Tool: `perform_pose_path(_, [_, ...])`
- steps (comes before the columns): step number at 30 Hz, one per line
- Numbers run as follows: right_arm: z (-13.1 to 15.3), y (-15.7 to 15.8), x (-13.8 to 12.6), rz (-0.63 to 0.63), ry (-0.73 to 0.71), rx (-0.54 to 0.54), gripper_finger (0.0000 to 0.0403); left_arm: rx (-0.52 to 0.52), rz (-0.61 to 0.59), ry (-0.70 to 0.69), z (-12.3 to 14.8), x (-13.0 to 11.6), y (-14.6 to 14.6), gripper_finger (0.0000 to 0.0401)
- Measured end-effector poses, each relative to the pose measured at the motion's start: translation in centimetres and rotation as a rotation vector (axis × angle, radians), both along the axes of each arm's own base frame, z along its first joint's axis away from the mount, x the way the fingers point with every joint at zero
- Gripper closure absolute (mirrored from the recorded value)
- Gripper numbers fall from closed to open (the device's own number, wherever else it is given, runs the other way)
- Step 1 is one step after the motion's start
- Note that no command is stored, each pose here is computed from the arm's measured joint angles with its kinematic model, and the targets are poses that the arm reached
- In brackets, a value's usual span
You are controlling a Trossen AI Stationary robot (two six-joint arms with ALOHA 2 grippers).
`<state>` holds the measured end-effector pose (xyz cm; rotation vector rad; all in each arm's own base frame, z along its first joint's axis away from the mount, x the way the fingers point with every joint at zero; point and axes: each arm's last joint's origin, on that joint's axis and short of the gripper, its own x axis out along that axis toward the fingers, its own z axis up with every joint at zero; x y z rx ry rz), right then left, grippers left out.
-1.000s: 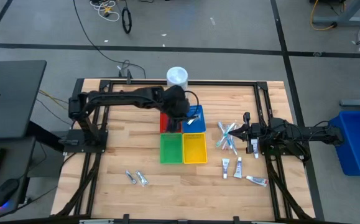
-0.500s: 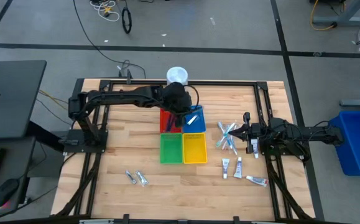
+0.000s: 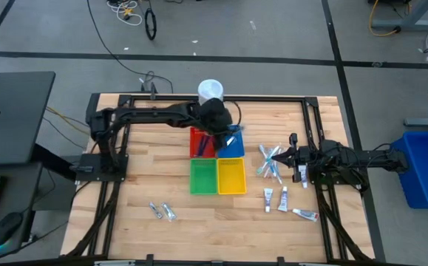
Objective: Pick & Place Travel size toiletries
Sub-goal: Put the silver nail cutter into the blue bin
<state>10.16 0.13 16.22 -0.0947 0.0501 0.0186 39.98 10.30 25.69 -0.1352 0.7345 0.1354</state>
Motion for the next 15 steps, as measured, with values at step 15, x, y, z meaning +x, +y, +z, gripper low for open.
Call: perform_pose_path(15, [-0.2, 0.0, 0.2, 0.006, 0.023, 0.0, 0.0389, -0.126, 0.014, 0.121, -5.0, 0.8, 2.0, 0.0335])
